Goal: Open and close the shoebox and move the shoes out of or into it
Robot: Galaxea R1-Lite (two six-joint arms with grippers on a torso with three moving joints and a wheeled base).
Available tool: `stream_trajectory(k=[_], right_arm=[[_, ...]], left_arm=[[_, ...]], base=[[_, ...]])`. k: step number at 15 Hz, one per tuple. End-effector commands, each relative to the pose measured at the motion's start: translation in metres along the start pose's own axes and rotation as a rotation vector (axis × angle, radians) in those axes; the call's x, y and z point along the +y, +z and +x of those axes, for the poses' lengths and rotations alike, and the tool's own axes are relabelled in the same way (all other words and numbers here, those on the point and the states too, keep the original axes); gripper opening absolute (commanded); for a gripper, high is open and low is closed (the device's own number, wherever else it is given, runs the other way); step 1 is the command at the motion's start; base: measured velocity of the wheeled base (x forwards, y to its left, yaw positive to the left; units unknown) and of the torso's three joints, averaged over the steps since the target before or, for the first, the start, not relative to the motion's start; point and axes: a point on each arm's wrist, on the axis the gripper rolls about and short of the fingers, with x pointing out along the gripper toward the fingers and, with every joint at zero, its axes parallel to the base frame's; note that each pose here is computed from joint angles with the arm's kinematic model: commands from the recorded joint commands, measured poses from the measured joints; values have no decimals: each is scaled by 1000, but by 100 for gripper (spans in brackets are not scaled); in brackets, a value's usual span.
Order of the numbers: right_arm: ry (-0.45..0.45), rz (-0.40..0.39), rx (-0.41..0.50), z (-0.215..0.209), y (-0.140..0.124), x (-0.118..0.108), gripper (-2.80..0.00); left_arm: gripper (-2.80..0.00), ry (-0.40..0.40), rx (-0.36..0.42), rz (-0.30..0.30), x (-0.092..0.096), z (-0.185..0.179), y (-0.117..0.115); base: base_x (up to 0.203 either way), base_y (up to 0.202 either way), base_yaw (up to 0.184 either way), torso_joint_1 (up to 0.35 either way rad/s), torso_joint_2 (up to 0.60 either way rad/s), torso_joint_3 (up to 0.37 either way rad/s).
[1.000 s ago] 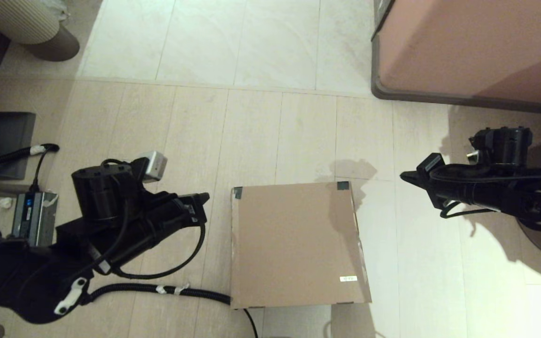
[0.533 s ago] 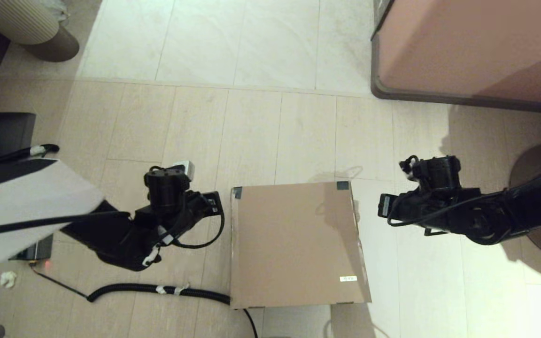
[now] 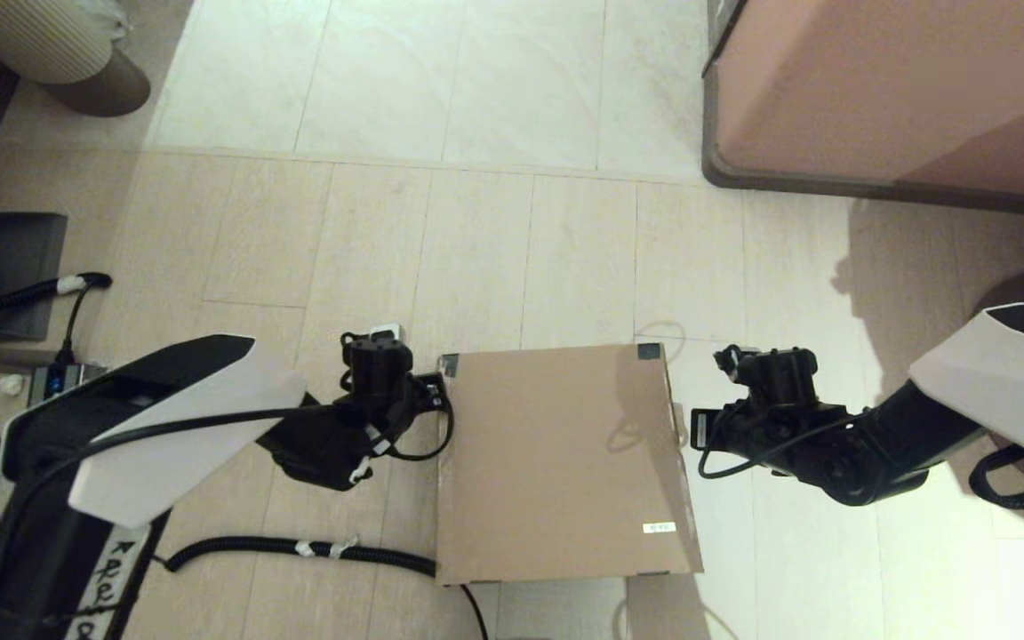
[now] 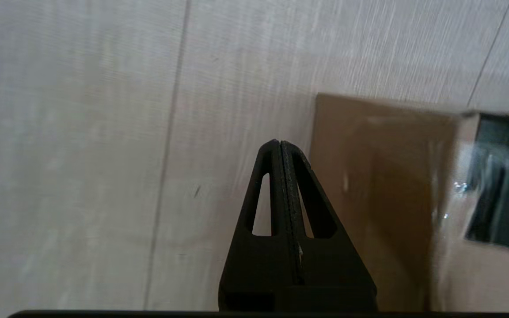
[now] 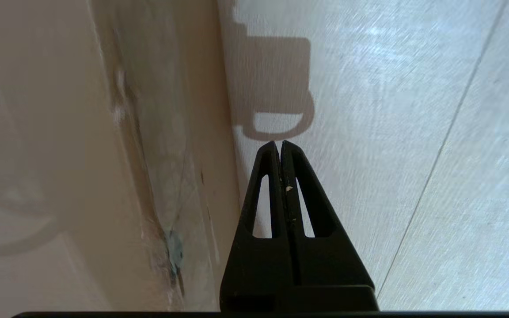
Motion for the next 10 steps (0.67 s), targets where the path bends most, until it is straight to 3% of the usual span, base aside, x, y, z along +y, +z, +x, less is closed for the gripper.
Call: stream_trajectory(k=[1, 6, 8, 10], right_arm=[[-9, -13, 32, 0, -14, -3, -280], [-33, -34, 29, -10, -34, -11, -280], [-35, -35, 41, -12, -40, -12, -280], [-28, -38, 31, -13, -41, -9, -280]], left_arm=[[-280, -17, -3, 0, -8, 11, -11], [-280, -88, -56, -10, -39, 19, -10], [-280, -74, -55, -23, -35, 17, -8], [-280, -38, -42, -25, -19, 11, -3]], base=[[0, 0, 0, 0, 0, 0], [0, 0, 0, 0, 0, 0], [0, 0, 0, 0, 0, 0], [0, 0, 0, 0, 0, 0]])
